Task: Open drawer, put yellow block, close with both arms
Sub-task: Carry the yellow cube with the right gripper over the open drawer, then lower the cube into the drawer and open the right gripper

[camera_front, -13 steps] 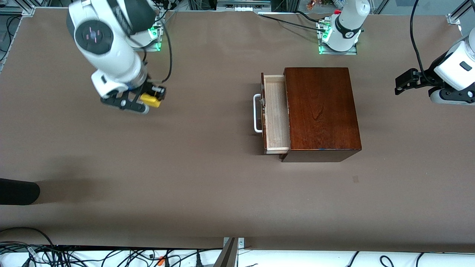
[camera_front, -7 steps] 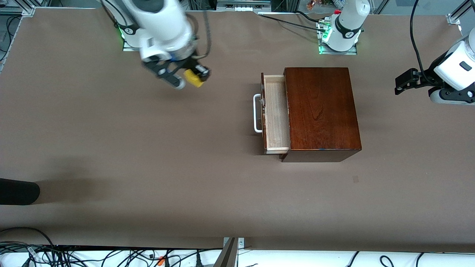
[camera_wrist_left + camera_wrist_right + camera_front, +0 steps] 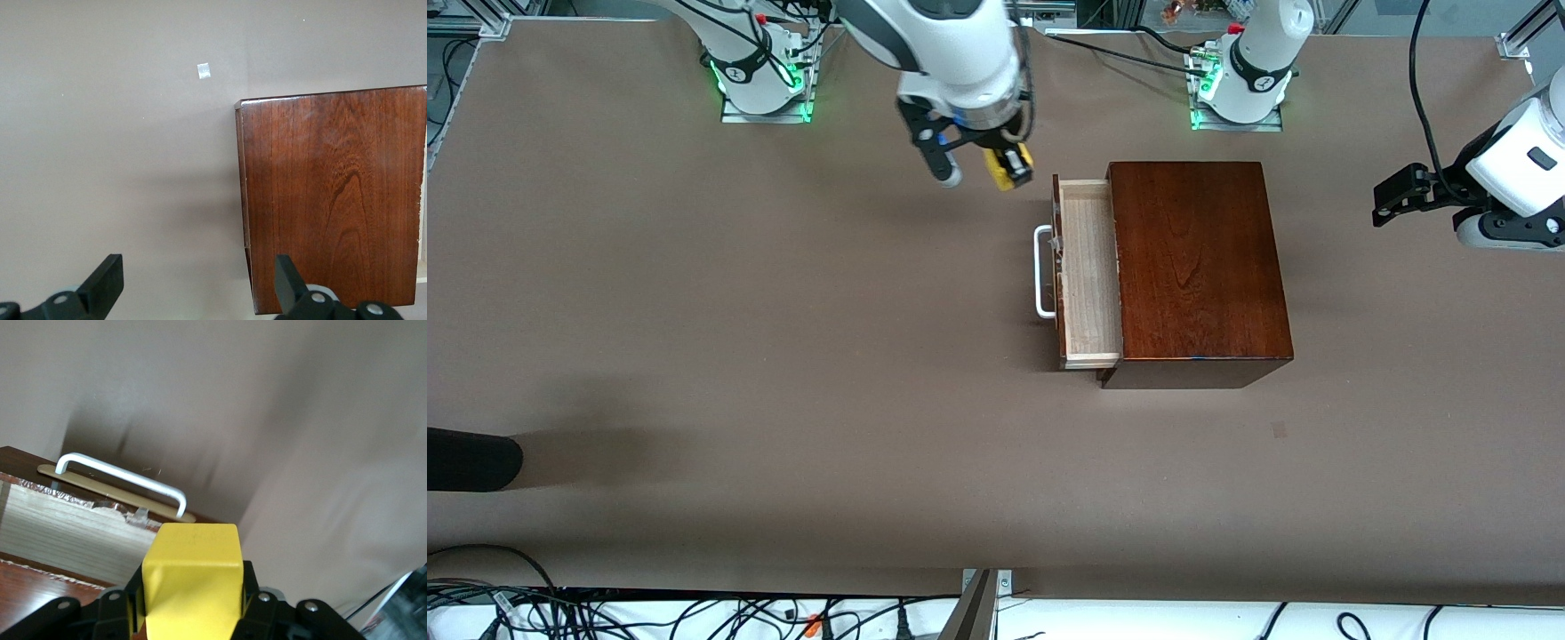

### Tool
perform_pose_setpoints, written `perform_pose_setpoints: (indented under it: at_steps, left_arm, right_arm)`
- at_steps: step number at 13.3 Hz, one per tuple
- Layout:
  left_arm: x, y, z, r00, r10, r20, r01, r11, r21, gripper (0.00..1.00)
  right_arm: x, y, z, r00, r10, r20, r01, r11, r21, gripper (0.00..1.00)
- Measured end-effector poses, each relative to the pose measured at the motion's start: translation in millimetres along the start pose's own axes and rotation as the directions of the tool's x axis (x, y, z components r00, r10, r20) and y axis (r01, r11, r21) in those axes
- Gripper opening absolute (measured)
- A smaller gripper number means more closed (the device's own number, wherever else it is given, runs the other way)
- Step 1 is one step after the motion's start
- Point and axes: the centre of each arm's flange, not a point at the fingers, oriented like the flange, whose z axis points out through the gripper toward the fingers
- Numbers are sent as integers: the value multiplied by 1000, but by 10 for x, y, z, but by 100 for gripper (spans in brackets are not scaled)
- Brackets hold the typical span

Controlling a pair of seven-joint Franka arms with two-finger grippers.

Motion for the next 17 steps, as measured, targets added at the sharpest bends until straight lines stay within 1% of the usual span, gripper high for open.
perform_pose_setpoints:
  at_steps: [3, 6, 10, 12, 15, 17]
  left_arm:
    - [-5, 7, -9, 1000, 1, -2, -1, 1000, 0, 100]
    - [-9, 10, -15, 1000, 2, -3, -2, 1000, 0, 100]
    - [-22, 11, -9, 1000, 2, 7, -2, 1000, 0, 100]
    - [-25, 11, -7, 1000, 2, 10, -2, 1000, 0, 100]
    - [-27, 11, -7, 1000, 2, 11, -2, 1000, 0, 100]
    - [-27, 11, -7, 1000, 2, 11, -2, 1000, 0, 100]
  right_arm:
    - [-301, -124, 269, 990, 138, 2, -138, 990, 28, 55]
    - [-449, -271, 571, 978, 208, 7, -208, 977, 40, 55]
    - [-587, -355, 1048, 973, 228, -16, -226, 970, 86, 55]
    - [-614, -380, 1283, 973, 231, -21, -229, 970, 87, 55]
    - [-568, -427, 1549, 971, 237, -38, -233, 970, 73, 55]
    - [-589, -442, 1641, 972, 233, -34, -230, 970, 76, 55]
